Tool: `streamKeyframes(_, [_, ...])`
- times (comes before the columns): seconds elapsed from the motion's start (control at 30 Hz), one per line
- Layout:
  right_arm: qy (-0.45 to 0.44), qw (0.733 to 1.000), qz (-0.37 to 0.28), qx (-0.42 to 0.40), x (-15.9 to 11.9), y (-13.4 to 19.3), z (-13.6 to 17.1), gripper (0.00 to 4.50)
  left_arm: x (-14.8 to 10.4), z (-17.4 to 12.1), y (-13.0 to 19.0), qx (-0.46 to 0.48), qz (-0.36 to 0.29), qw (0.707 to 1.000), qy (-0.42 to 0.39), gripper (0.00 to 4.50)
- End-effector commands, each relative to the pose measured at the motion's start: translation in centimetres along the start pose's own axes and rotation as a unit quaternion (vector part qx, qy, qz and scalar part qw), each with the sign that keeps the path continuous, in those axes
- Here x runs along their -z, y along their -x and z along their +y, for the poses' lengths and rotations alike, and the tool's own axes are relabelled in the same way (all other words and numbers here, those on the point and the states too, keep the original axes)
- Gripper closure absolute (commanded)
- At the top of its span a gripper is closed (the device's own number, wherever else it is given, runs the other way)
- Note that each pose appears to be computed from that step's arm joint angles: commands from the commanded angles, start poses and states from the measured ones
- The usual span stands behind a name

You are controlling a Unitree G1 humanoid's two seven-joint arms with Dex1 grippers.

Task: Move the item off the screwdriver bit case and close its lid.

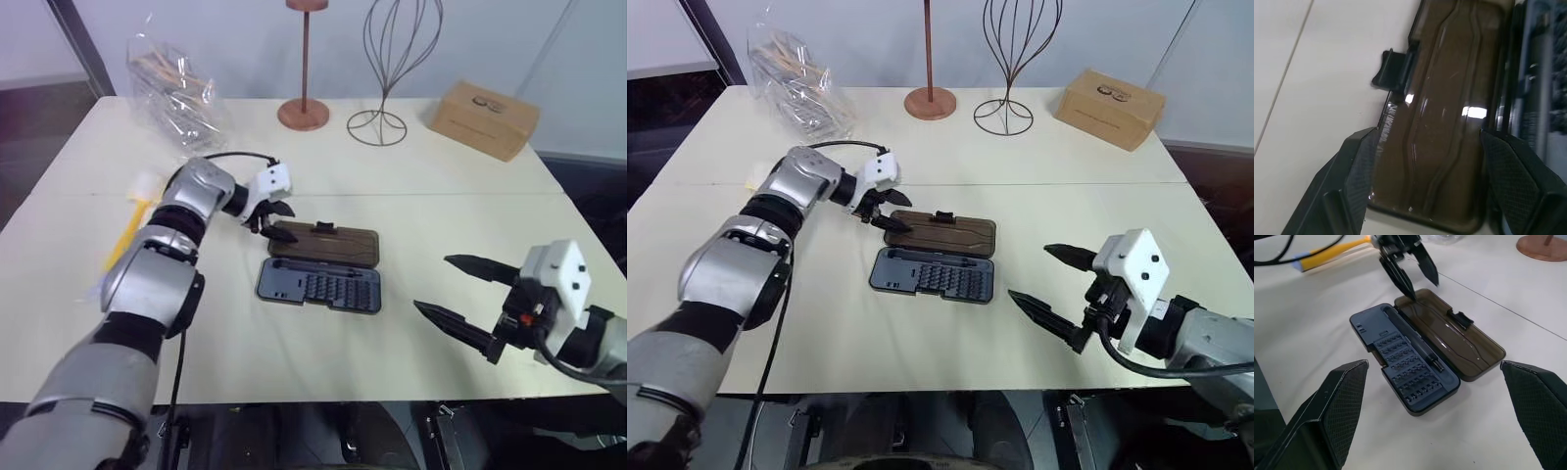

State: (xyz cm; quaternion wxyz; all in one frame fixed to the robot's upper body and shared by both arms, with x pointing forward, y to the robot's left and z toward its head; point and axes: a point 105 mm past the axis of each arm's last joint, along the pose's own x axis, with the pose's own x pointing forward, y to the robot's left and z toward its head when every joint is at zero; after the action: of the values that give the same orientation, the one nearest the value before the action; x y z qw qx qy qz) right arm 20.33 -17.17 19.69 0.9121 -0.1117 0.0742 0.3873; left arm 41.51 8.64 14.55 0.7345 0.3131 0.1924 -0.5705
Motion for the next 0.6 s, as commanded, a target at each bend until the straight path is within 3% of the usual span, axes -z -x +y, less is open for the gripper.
streamKeyframes(0.03, [0.016,1.000,-0.010,0.002,-0.9,0.3,0.4,0.00,-2.4,1.7,0.4,-0.060,-0.021,0.998,-0.023,1.06])
streamKeyframes(0.2, [0.010,1.000,-0.006,0.008,-0.7,0.7,0.7,0.00,-2.1,2.4,0.2,-0.095,-0.009,0.995,-0.012,1.06])
streamKeyframes(0.6, [0.013,1.000,-0.006,0.011,-0.8,0.7,0.7,0.00,0.0,0.7,-2.5,-0.068,0.032,0.996,0.042,1.06])
